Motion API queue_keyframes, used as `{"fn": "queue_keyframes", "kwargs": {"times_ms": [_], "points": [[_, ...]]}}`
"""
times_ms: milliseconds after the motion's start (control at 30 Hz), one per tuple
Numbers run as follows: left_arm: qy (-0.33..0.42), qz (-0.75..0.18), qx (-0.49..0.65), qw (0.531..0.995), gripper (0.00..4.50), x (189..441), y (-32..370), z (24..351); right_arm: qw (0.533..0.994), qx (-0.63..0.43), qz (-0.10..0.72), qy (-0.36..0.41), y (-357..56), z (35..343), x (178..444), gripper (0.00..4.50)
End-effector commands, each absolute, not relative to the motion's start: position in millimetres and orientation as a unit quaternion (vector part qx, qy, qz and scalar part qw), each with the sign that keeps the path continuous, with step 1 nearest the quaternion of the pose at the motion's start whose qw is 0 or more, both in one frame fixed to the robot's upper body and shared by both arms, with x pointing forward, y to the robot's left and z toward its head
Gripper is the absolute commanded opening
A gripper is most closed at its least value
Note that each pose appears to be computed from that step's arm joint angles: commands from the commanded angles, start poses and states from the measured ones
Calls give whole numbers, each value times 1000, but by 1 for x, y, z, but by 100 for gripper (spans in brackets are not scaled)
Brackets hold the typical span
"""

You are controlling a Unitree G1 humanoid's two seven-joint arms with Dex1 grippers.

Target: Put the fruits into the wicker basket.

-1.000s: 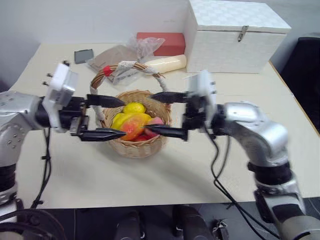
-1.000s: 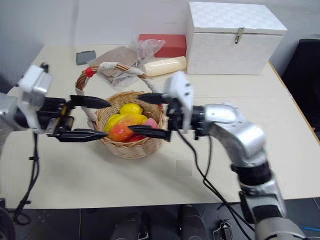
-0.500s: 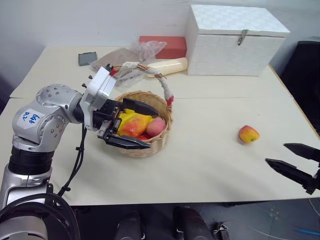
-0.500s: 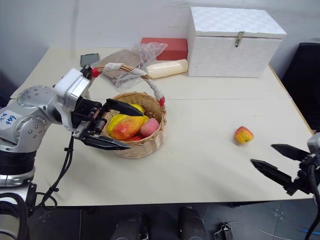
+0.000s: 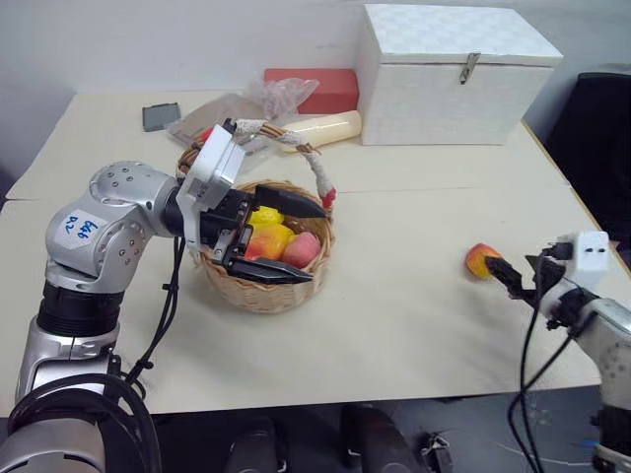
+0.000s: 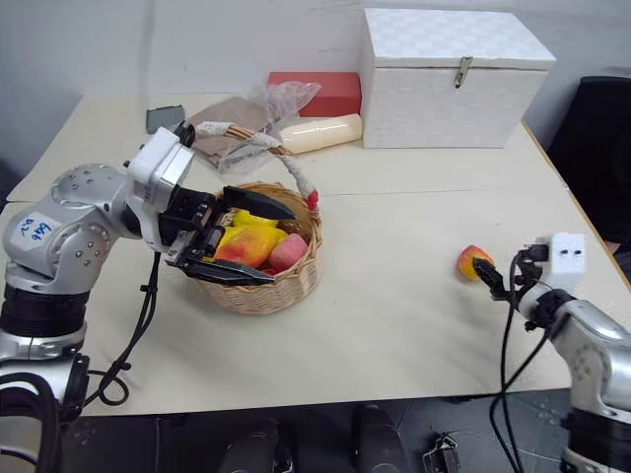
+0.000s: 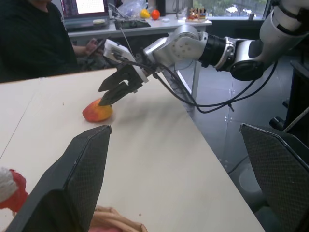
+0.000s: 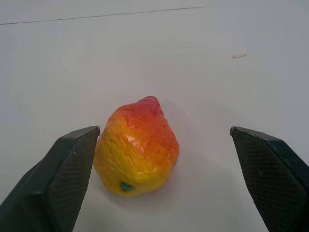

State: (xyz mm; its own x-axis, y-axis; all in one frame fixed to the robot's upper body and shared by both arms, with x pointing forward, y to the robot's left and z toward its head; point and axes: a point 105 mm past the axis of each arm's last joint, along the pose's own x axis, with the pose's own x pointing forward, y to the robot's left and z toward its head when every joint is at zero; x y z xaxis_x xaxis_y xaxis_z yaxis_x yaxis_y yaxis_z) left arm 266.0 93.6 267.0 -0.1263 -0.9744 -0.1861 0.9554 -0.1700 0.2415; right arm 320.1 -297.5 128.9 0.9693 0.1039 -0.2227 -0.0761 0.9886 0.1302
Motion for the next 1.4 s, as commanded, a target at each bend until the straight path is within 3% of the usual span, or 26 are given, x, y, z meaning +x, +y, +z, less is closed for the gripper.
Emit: {"fn": "queue_keyframes", "kwargs": {"times_ms": [33,200,333,433,500,633,800,933,1067,1267,1400], "points": [[-48,-744,171,644,450,262,97,277,993,53,15,104,-302,128,336,446],[-49,-743,171,645,450,260,97,281,991,67,-1,115,-304,116,345,446],[-52,-738,160,653,450,256,101,287,994,59,45,78,-290,130,338,352],[-46,-731,150,665,450,252,107,287,987,62,145,27,-263,158,322,248],[-42,-724,145,673,450,249,111,287,973,64,221,15,-240,171,305,214],[-26,-697,134,704,450,241,127,285,911,26,409,40,-177,187,263,214],[2,-639,143,756,450,238,154,278,847,-19,531,23,-116,207,252,214],[14,-590,151,793,450,239,179,280,830,-13,557,-22,-66,234,278,214],[15,-560,162,812,450,238,192,284,832,-5,555,-4,-21,240,306,214],[11,-549,168,819,450,234,195,286,824,15,566,31,27,241,313,214],[8,-551,166,818,450,235,192,283,825,34,563,40,37,245,315,349]]}}
